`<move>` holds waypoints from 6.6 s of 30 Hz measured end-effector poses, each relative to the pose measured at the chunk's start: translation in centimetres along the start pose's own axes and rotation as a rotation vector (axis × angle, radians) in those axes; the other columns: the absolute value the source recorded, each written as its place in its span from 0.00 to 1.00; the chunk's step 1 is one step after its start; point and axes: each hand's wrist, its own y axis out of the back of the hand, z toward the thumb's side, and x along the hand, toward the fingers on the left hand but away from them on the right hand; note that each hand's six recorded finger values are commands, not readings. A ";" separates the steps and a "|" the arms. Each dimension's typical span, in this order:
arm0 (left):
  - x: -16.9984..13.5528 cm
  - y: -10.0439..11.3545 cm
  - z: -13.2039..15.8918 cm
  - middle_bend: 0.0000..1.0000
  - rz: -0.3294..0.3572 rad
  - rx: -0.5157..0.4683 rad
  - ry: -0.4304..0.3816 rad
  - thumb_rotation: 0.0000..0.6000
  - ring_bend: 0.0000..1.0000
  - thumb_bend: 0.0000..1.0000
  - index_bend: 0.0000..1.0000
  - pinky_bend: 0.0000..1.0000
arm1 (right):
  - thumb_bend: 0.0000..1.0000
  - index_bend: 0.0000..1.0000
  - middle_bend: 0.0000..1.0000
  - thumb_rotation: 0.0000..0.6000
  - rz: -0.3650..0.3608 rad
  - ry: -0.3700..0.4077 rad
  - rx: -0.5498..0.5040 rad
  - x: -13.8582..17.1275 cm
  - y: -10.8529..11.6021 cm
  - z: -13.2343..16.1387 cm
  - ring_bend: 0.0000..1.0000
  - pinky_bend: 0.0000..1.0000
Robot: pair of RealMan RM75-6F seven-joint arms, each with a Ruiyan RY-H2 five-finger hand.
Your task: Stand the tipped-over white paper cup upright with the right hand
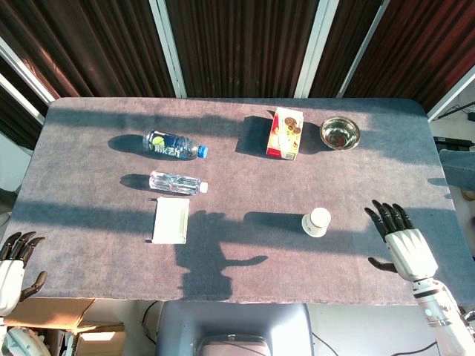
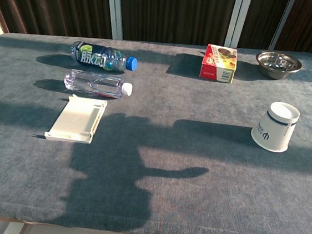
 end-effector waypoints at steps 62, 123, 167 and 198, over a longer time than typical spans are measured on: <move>-0.8 0.5 -0.1 0.15 -0.008 -0.018 0.002 1.00 0.11 0.29 0.24 0.41 | 0.68 0.67 0.52 1.00 0.087 0.183 0.091 -11.7 -6.0 6.8 0.59 0.69; -0.9 0.5 -0.1 0.15 -0.014 -0.027 0.001 1.00 0.11 0.29 0.25 0.41 | 0.33 0.42 0.32 1.00 0.262 0.298 0.170 -12.5 -7.4 10.8 0.26 0.35; -0.9 0.4 -0.1 0.15 -0.020 -0.028 0.002 1.00 0.11 0.29 0.25 0.41 | 0.33 0.49 0.38 1.00 0.400 0.418 -0.813 -11.3 -10.5 8.8 0.31 0.37; -0.8 0.4 0.0 0.15 -0.021 -0.027 -0.001 1.00 0.11 0.29 0.25 0.41 | 0.27 0.02 0.00 1.00 0.124 0.518 -0.403 -5.6 -2.5 6.2 0.00 0.01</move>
